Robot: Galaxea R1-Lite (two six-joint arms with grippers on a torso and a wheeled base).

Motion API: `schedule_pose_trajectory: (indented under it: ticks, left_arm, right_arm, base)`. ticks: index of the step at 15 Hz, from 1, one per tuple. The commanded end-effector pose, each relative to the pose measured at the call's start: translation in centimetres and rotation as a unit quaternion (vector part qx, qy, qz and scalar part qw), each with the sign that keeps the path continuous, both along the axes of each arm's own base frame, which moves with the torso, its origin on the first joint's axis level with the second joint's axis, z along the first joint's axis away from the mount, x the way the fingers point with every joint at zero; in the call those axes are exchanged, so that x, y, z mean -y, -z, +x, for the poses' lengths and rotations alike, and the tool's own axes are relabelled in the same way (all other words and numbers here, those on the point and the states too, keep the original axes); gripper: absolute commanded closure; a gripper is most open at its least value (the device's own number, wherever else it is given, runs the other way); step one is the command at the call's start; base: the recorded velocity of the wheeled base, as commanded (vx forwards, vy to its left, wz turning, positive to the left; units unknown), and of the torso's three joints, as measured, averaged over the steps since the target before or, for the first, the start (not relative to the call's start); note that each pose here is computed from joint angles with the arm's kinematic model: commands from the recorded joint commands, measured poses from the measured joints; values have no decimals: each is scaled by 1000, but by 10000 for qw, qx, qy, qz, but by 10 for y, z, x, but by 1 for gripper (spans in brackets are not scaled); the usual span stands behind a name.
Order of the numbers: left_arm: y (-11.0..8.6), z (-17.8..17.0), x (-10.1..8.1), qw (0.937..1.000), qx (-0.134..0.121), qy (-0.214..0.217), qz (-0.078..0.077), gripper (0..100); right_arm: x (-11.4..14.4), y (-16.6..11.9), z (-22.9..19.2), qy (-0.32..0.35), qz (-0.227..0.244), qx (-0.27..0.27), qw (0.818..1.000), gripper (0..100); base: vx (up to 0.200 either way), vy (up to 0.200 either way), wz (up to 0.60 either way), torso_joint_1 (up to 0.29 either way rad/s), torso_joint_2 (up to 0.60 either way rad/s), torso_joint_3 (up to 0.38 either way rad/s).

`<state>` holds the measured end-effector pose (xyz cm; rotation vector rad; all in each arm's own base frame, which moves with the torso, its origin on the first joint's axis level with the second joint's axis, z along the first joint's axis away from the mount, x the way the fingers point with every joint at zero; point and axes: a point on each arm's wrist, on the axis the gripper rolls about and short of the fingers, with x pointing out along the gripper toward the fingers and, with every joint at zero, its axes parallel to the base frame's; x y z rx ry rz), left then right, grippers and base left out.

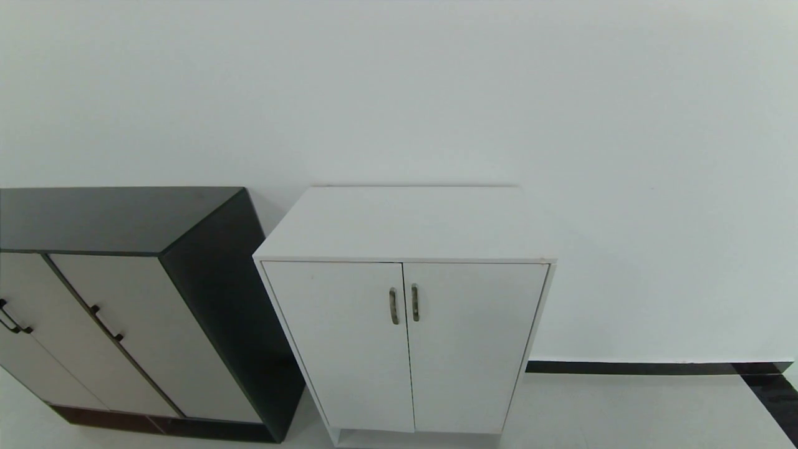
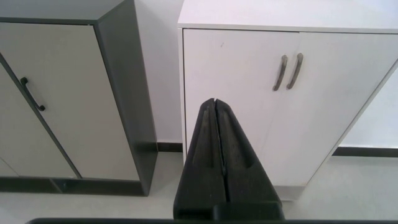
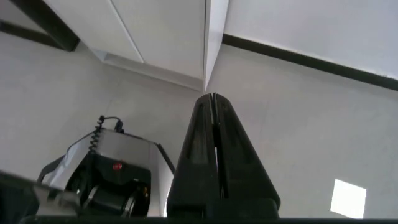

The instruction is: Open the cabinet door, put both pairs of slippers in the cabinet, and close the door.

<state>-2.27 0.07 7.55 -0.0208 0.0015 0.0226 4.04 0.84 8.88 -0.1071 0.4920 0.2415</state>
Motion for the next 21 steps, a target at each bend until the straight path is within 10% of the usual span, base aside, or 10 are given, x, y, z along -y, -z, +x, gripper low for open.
schedule_pose_trajectory:
  ticks: [1,21]
  left_arm:
    - [0,0,0,10000,1,-2,-3,100]
    - [0,0,0,10000,1,-2,-3,100]
  right_arm:
    - [4,3,-23,12,114,582,9982,100]
    - [8,10,-50,506,447,1555,9855,100]
  base:
    - [0,0,0,0,0,0]
    - [0,0,0,0,0,0]
